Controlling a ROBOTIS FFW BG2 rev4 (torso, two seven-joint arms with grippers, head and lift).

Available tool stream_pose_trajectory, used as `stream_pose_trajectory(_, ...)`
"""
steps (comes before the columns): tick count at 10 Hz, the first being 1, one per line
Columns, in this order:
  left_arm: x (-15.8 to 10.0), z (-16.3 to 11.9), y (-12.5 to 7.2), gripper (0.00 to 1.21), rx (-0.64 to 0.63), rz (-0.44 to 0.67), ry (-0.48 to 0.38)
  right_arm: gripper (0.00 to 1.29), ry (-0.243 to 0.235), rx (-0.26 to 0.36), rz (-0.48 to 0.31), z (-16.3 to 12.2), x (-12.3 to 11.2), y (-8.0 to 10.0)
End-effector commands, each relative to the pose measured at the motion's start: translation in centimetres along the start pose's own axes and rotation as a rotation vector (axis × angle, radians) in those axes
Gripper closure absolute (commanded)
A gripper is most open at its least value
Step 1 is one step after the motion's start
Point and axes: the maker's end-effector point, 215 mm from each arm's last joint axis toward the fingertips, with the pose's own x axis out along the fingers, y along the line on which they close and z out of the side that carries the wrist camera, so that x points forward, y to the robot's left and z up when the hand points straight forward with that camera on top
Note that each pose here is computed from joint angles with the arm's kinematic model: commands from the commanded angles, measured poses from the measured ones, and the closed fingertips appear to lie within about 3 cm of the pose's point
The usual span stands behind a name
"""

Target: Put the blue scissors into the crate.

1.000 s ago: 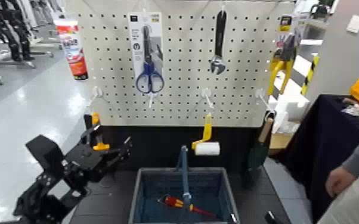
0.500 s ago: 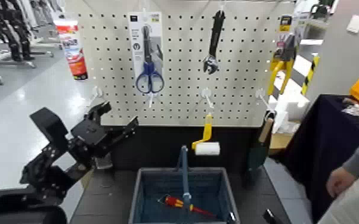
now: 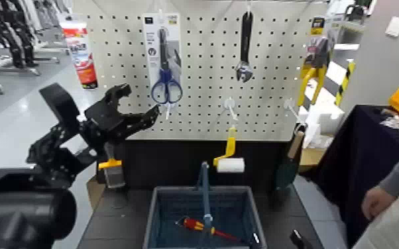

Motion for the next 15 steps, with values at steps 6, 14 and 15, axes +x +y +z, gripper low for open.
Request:
stream_pose_trajectory(6,5.2,4.6,0.1,0.37,0.087,-0.16,-0.037,0.18,-0.003,0.008,0.034,0.1,0.8,1.0)
stream_pose_trajectory(14,6.4,4.7,0.2,1.15,0.129,-0.143,0.006,0.18,-0.005,0.009,0.039,0.1,0.8,0.9)
stream_pose_trajectory(15,6.3,4.7,0.3,1.15,0.134,-0.143,0.006,0.18,-0.002,0.009,0.039,0.0,0.8,0.9)
